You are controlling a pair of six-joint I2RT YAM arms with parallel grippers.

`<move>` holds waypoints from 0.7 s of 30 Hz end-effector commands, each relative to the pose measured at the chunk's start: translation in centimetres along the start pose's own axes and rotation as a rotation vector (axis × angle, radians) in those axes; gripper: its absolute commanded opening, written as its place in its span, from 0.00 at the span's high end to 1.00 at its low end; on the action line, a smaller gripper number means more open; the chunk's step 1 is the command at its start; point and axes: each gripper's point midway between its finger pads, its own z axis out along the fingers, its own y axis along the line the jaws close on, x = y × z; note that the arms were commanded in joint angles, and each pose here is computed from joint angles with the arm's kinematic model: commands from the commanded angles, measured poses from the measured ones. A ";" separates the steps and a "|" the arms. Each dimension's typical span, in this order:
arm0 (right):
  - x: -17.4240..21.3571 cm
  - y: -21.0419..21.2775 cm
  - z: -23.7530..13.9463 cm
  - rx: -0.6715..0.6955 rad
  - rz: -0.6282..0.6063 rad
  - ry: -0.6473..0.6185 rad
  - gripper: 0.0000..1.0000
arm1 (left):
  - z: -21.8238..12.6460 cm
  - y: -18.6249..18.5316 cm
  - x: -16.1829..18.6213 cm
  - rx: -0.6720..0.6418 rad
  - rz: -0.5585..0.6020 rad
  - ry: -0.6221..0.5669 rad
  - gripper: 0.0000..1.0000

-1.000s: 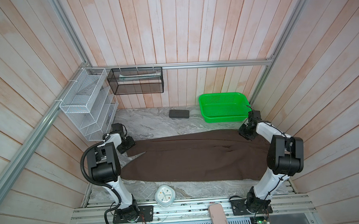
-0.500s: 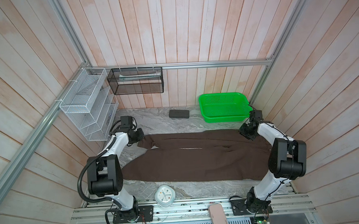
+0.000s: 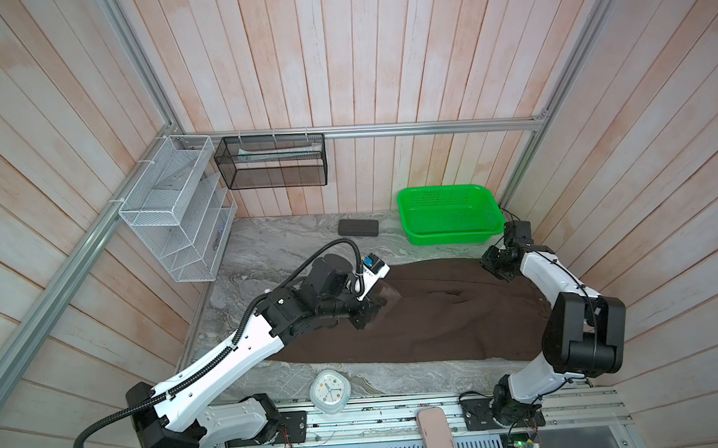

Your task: Fold and stack the trousers

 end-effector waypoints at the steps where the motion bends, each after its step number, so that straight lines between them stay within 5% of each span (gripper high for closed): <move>1: 1.0 -0.1 -0.6 0.001 -0.016 0.018 0.72 | 2.4 0.0 4.7 0.010 -0.076 0.158 0.90; 4: 1.3 -0.2 -0.8 0.001 -0.018 0.020 0.72 | 3.6 1.0 6.0 -0.040 -0.097 0.199 0.56; 9: 1.1 -0.4 -1.6 0.010 -0.031 0.005 0.72 | 2.8 1.5 4.2 -0.093 -0.105 0.141 0.34; 21: 1.7 -0.4 -2.4 -0.006 -0.027 0.001 0.72 | 8.2 1.8 8.5 -0.152 -0.315 0.202 0.29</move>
